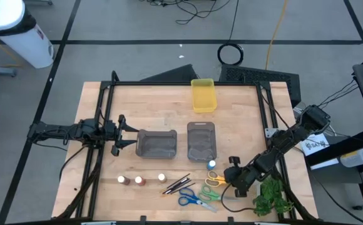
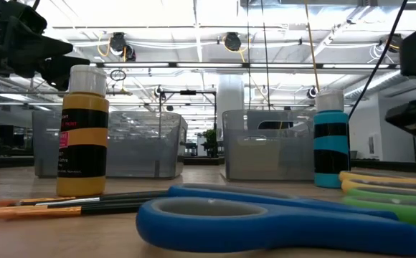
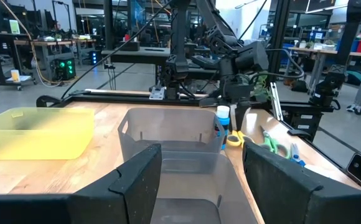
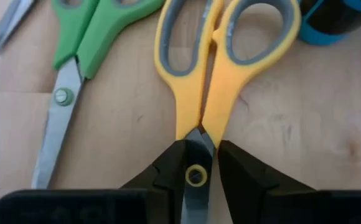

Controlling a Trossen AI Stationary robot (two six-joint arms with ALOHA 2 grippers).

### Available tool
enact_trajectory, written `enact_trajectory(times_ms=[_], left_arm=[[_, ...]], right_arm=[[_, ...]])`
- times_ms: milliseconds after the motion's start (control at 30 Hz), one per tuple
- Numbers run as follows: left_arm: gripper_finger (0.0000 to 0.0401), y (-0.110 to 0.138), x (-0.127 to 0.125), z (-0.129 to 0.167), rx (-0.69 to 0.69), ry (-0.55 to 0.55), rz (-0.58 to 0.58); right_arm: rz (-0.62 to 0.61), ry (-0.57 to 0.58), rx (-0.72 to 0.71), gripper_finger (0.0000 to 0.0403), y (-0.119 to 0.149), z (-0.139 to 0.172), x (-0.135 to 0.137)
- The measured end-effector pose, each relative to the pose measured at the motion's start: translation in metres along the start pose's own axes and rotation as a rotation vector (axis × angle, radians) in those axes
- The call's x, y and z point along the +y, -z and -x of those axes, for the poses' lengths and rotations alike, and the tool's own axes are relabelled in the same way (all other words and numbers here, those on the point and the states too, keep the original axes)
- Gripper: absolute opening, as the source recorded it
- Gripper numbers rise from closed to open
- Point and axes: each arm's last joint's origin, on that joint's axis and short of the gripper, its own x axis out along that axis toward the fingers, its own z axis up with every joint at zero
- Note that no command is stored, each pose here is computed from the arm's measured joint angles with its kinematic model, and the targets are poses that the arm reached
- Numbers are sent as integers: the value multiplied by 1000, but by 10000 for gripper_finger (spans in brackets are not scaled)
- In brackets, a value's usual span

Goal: Pick & Place Paint Supplies
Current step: Put the yellow scissors into the right black bin

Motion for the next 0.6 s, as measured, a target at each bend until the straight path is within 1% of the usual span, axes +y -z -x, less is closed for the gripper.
enact_trajectory(times_ms=[100,267,367,467,600], left_arm=[[237,0,0,0,0,0,0],[237,0,0,0,0,0,0],[237,0,0,0,0,0,0],[237,0,0,0,0,0,0],[237,0,0,0,0,0,0]], right_arm=[[-3,10,3,78,1,-2,-4],[-14,18,7,76,10,-6,-13],[-21,0,-24,78,15,-10,-16],[-29,-27,-68,90,17,-13,-17],[11,-42,-89,124,18,-14,-17]])
